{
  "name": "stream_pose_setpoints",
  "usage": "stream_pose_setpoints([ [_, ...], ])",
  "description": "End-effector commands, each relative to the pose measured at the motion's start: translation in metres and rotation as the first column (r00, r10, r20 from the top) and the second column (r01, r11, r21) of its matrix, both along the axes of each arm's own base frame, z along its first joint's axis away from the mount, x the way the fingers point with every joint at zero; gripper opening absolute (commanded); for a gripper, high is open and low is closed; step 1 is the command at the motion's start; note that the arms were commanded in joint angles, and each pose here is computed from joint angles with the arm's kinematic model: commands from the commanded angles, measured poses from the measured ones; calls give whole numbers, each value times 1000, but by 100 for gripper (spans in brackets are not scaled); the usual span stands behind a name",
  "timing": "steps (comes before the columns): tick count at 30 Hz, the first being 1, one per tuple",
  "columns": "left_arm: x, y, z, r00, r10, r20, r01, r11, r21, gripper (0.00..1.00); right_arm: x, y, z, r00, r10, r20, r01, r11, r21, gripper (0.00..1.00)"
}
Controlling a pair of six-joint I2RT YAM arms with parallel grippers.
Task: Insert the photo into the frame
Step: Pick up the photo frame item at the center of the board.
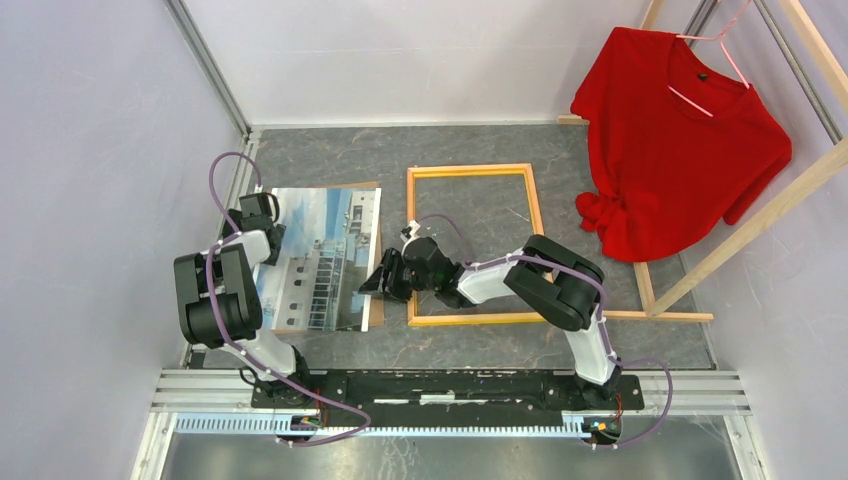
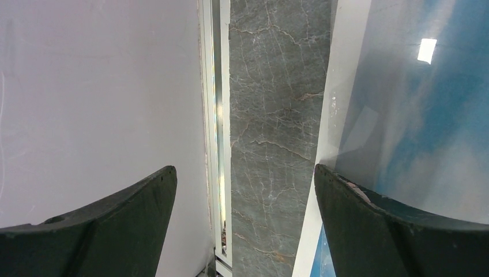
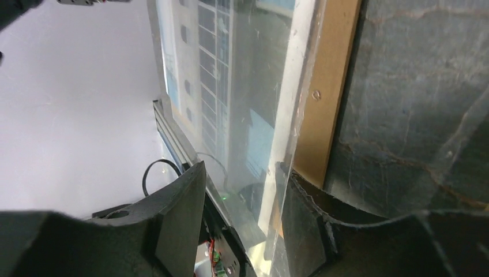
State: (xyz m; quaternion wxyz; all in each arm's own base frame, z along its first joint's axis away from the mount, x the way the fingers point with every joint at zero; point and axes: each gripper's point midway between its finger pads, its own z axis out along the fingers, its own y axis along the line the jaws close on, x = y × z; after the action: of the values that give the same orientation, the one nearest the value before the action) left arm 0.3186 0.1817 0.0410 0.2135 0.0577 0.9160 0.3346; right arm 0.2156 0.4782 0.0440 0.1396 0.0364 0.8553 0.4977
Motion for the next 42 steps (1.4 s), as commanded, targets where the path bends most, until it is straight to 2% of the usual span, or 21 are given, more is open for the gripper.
stream_pose_setpoints([
  [1,-24,-32,-38,982,-104,-158,80,985,-152,95,29,14,44,993,-49,107,34,989,143,53],
  [7,-24,-32,-40,981,-104,-164,80,985,-150,95,39,20,70,987,-68,146,34,974,226,51],
  [13,-24,-32,-39,981,-104,-164,79,985,-152,95,57,27,48,989,-76,130,57,988,145,50],
  [17,-24,-31,-38,981,-104,-164,79,985,-153,95,70,22,31,986,-85,145,73,993,89,37],
  [23,-20,-29,-36,982,-102,-161,77,986,-151,95,88,7,29,974,-100,202,86,993,79,29],
  [26,-15,-26,-30,984,-93,-150,70,986,-150,96,92,-2,50,965,-108,237,77,987,138,15],
  [29,-5,-24,-15,988,-84,-126,63,985,-163,98,103,-15,75,956,-108,274,61,983,175,0],
  [36,24,-30,43,994,-103,-22,98,982,-159,100,116,-72,121,924,-100,370,31,982,187,0],
  [39,38,-55,62,988,-153,11,152,974,-171,100,115,-110,137,906,-131,402,58,980,189,0],
  [42,53,-99,73,972,-234,32,236,954,-186,100,118,-151,147,889,-165,428,103,981,163,0],
])
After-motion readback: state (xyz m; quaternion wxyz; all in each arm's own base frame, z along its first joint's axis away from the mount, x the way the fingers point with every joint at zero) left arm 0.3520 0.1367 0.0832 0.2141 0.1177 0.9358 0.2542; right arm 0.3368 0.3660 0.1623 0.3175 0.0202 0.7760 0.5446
